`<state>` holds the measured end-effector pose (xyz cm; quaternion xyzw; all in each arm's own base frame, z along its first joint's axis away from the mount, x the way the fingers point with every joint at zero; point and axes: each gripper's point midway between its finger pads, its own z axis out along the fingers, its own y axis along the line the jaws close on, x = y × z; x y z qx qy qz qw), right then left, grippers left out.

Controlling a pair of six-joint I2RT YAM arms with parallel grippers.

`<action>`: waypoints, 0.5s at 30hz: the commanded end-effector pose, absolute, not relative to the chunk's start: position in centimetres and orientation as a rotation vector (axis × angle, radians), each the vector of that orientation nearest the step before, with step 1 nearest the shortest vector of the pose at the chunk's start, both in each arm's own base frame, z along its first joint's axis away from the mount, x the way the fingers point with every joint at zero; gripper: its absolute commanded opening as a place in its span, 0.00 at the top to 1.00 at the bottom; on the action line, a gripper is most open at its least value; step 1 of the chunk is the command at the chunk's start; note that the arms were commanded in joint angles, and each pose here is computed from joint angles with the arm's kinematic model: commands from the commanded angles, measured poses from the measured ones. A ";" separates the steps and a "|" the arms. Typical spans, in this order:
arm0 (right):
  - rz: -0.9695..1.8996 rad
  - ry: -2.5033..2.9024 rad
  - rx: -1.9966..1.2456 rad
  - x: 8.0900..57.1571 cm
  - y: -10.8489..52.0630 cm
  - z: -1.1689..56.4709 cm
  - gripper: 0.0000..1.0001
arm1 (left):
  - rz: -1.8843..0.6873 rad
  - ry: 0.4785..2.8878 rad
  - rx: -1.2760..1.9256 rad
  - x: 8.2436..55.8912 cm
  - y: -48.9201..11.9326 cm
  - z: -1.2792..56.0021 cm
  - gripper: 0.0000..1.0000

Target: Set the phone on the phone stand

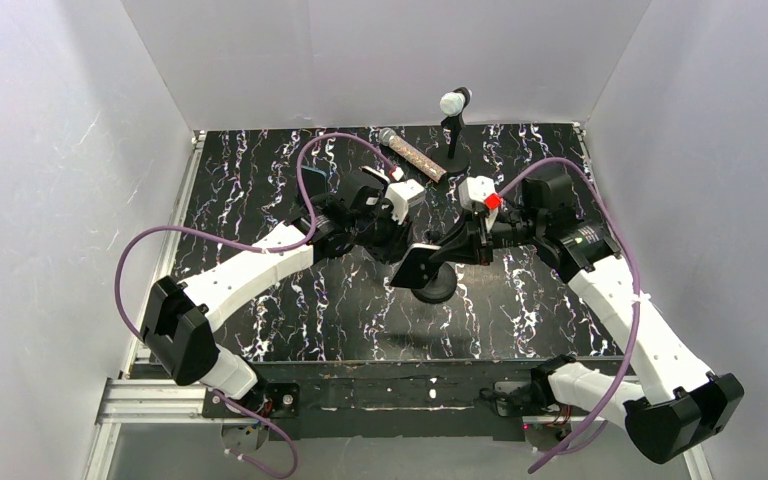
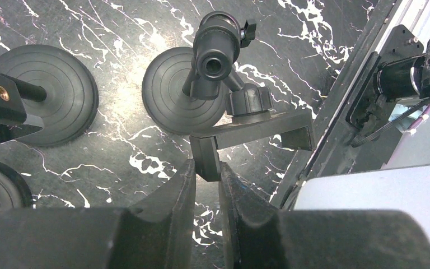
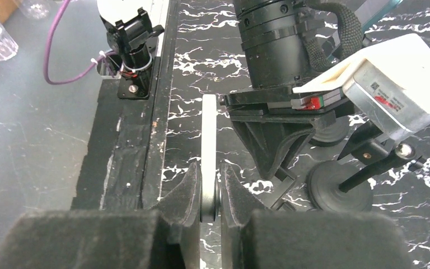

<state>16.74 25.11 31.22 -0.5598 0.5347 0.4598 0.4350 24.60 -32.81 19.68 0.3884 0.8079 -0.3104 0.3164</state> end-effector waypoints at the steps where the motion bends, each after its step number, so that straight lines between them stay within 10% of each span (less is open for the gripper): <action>1: 1.059 1.110 -1.476 16.3 25.5 33.7 0.99 | -0.856 2.077 1.049 24.0 -33.3 21.7 1.00; 15: 0.967 1.063 -1.548 18.1 26.1 31.9 0.99 | -0.857 2.065 1.055 24.0 -33.4 22.0 1.00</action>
